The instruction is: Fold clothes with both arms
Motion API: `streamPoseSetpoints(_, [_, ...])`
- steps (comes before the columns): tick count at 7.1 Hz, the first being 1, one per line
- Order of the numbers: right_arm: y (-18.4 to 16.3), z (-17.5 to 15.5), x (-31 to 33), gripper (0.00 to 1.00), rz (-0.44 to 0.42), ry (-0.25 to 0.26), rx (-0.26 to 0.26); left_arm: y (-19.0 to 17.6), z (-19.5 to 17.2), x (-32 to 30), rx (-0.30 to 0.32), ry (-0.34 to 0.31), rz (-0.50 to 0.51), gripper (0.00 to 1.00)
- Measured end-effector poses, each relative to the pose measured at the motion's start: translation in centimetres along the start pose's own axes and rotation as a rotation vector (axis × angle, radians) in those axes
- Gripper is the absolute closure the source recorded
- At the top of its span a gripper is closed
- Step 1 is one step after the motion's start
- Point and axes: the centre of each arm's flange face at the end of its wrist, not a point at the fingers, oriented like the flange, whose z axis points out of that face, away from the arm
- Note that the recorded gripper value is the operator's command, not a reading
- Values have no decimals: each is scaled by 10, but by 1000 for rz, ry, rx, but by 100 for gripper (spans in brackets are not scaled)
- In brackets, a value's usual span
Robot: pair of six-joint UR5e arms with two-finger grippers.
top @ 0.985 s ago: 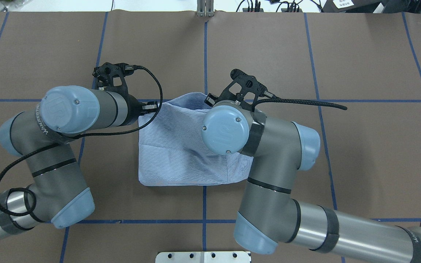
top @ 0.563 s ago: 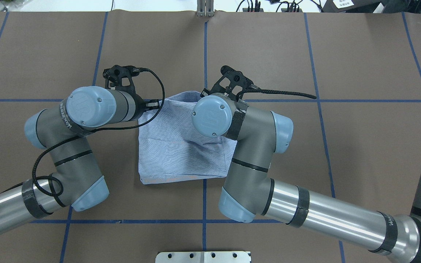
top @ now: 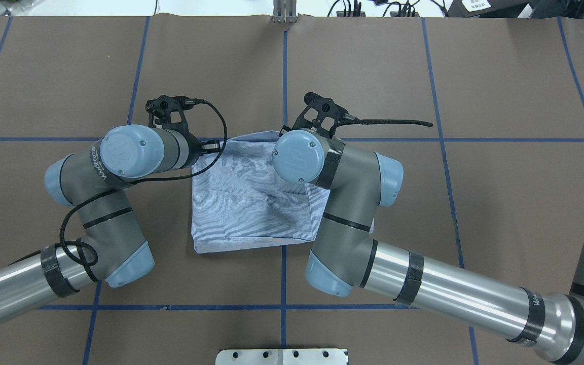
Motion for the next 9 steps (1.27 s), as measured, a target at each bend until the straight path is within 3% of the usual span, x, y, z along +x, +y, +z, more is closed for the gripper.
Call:
streamPoseSetpoints(3, [-37,-14,-14,0,-29,-19,-105,-20,-28,-1,6,91,155,0])
streamPoseSetpoints(5, [-78,-31,-9,0,-89,-3,-171,-46,-57,-50,-19,101,294,0])
streamPoseSetpoints(7, [-133,-56,54,0,-202,15,-261,-58,-105,-143,-23,59,472,0])
streamPoseSetpoints(9, [-209,-62,179,0,-387,40,-332,-82,-161,-244,-25,-14,657,0])
